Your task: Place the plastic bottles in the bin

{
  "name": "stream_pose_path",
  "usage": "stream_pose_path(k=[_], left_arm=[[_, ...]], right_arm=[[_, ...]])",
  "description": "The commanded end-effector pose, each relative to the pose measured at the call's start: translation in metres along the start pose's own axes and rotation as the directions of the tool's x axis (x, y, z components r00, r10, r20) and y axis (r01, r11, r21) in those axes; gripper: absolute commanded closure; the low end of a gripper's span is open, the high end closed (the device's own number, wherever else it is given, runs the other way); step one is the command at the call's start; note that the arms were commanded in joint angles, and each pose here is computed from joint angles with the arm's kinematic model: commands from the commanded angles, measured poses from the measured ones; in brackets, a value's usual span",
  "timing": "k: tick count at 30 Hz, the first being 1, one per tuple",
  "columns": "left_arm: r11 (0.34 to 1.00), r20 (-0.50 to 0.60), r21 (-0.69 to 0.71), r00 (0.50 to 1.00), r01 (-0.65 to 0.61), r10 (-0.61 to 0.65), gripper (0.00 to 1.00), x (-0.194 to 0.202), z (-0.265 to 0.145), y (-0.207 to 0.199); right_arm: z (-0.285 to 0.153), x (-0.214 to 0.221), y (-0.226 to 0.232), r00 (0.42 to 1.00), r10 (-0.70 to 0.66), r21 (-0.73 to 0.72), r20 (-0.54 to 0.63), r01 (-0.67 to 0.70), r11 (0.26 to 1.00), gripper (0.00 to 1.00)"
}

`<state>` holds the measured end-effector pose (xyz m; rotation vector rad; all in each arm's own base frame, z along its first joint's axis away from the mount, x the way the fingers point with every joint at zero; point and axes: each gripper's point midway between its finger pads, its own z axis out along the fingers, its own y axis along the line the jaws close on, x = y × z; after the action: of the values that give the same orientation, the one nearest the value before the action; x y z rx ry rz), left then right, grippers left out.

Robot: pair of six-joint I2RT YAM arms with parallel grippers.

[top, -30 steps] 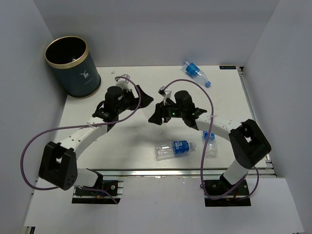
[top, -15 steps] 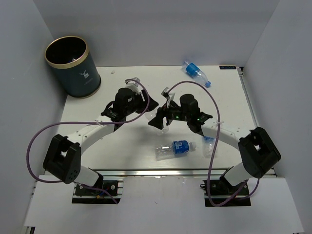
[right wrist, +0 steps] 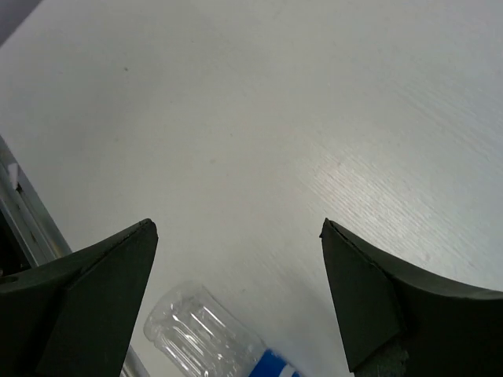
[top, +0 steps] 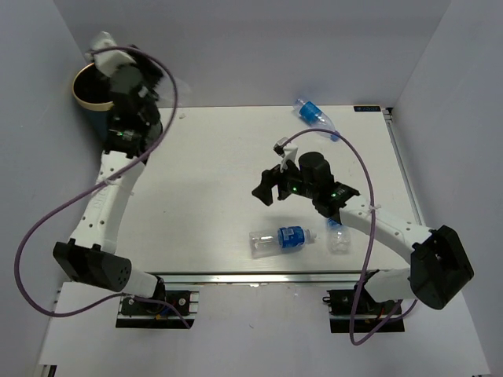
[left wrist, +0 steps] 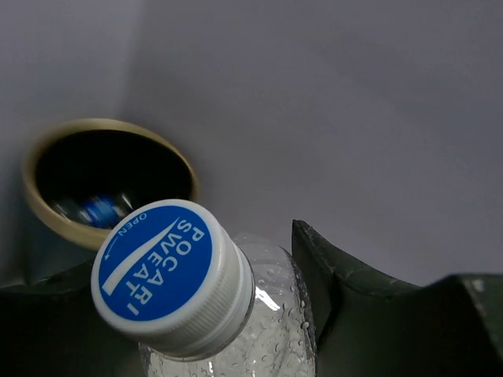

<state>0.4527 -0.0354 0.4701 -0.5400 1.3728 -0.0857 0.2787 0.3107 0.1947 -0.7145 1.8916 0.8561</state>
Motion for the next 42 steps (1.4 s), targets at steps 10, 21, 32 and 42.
stream_pose_path(k=[10, 21, 32, 42], left_arm=[[0.758, 0.248, -0.628, 0.878, -0.176, 0.409, 0.69, -0.094, 0.130, 0.148], [0.752, 0.177, -0.616, 0.888, -0.236, 0.424, 0.02, -0.061, 0.166, 0.177], [0.938, 0.299, -0.325, 0.927, -0.123, 0.225, 0.02, -0.144, 0.106, 0.108], [0.939, -0.185, 0.338, 0.983, 0.072, -0.009, 0.02, -0.029, 0.008, 0.009]], right_arm=[[-0.072, 0.063, -0.021, 0.975, 0.121, 0.233, -0.185, -0.076, 0.970, 0.11], [-0.127, 0.119, 0.018, 0.905, 0.205, 0.137, -0.372, -0.165, 0.977, 0.11], [-0.091, 0.100, 0.000, 0.843, -0.265, -0.034, -0.468, 0.282, 0.959, 0.11], [-0.071, 0.101, 0.003, 0.662, -0.692, -0.315, -0.288, 0.616, 0.722, 0.11]])
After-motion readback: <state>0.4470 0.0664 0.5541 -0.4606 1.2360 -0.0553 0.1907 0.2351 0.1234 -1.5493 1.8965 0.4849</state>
